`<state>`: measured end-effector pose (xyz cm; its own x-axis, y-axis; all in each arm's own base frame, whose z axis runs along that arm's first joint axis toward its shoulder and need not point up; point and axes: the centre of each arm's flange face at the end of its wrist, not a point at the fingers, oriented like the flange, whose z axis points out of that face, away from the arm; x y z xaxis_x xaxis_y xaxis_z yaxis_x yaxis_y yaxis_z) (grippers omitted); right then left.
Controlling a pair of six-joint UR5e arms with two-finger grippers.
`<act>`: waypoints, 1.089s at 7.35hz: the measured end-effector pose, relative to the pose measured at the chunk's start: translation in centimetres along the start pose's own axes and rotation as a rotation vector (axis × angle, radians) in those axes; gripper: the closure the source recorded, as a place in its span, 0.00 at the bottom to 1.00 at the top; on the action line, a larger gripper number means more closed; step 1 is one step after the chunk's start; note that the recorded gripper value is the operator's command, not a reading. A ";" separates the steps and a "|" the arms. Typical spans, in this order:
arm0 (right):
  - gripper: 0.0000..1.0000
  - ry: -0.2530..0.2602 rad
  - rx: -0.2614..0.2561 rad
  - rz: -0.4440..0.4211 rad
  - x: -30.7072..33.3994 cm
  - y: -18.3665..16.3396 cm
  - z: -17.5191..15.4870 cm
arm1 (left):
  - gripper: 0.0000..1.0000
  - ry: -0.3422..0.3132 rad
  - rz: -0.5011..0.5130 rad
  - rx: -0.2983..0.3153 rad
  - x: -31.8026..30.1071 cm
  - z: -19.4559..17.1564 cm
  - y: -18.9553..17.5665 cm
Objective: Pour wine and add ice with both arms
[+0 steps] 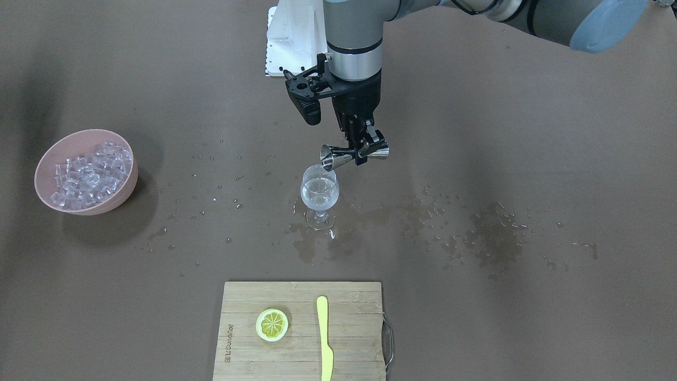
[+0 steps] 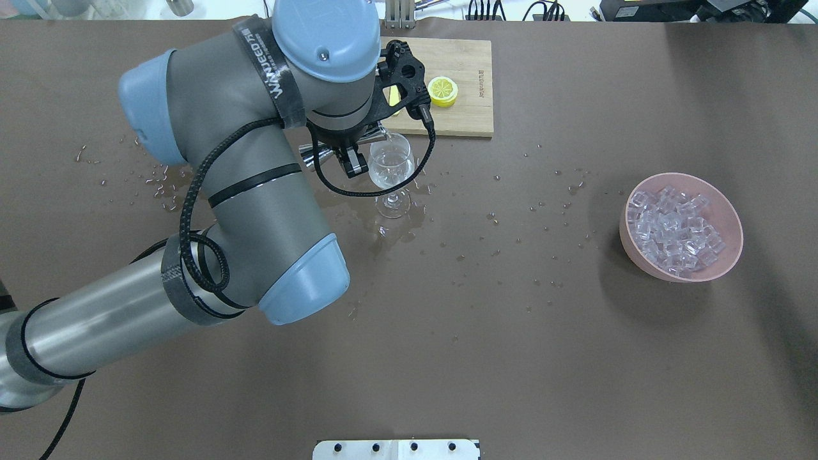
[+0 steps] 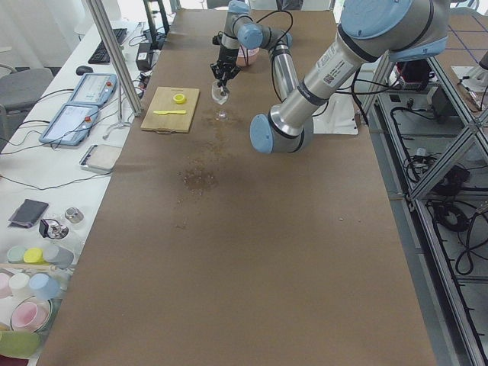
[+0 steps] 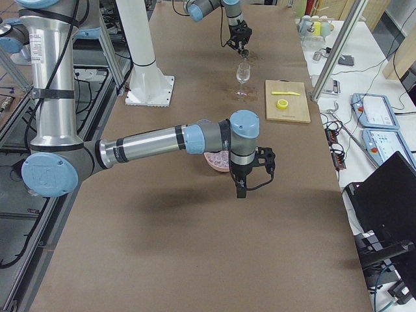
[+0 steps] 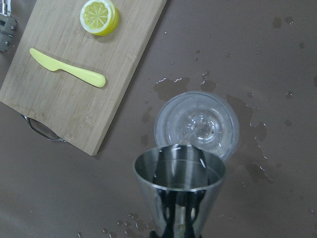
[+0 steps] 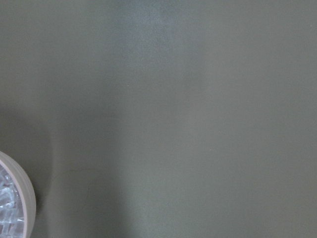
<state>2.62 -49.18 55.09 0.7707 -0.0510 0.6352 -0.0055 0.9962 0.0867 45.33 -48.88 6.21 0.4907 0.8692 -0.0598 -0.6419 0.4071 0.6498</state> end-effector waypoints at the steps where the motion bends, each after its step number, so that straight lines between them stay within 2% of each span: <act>1: 0.00 -0.001 -0.001 0.001 0.0 0.0 0.0 | 1.00 -0.025 0.003 -0.023 -0.1 0.2 -0.3; 8: 0.00 -0.003 -0.005 0.004 0.2 0.3 0.2 | 1.00 -0.147 0.071 -0.126 3.9 2.1 -1.4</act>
<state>2.62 -48.94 55.36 0.7691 -0.0473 0.6374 -0.0052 0.9968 0.0803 49.36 -46.60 6.67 0.5163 0.8506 0.0998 -0.7420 0.3861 0.5480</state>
